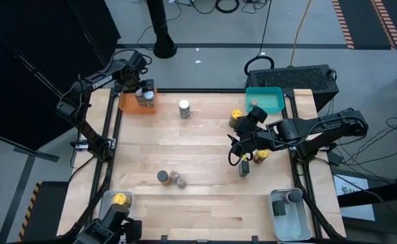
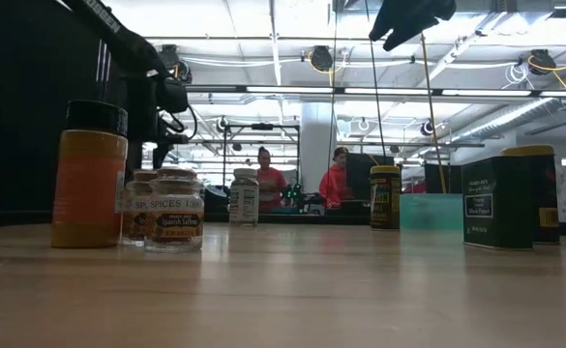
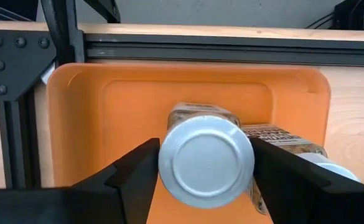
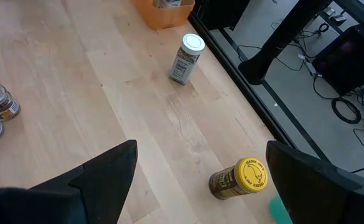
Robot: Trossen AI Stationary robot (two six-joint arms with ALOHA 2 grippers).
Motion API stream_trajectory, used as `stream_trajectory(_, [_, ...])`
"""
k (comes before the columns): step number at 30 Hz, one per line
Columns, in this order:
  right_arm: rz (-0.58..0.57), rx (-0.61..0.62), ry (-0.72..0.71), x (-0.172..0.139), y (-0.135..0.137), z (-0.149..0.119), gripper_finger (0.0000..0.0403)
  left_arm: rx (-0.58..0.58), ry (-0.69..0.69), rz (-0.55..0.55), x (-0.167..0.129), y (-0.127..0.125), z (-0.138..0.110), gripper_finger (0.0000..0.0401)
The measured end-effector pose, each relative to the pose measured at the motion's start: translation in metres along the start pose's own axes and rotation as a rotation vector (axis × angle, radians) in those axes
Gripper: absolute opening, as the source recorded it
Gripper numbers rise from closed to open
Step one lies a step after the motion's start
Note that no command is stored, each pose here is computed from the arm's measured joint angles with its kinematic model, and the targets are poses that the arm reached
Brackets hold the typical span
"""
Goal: Sort spices by type
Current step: Put the bottom white seasoning bottle into the orange bin
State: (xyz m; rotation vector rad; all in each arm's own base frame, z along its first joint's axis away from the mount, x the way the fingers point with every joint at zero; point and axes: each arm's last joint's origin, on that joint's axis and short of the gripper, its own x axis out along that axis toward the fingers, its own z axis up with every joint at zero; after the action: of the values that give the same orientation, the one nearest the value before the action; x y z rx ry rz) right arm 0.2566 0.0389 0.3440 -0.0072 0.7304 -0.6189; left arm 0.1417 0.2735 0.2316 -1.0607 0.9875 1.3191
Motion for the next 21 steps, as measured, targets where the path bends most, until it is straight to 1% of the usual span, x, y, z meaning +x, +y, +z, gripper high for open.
stream_trajectory(9, [0.000, 0.000, 0.000, 0.000, 0.000, 0.000, 0.0338, 0.000, 0.001, -0.002, 0.000, 0.000, 0.000, 0.0246])
stream_trajectory(12, [0.000, 0.000, 0.000, 0.000, 0.000, 0.000, 0.0338, 0.017, 0.007, 0.000, -0.002, 0.000, 0.000, 0.0247])
stream_trajectory(18, [0.000, 0.000, 0.000, 0.000, 0.000, 0.000, 0.0338, 0.054, 0.012, 0.004, -0.019, -0.001, 0.006, 0.0248])
stream_trajectory(21, [0.000, 0.000, 0.000, 0.000, 0.000, 0.000, 0.0338, 0.107, 0.014, 0.004, -0.031, -0.002, 0.009, 0.0248])
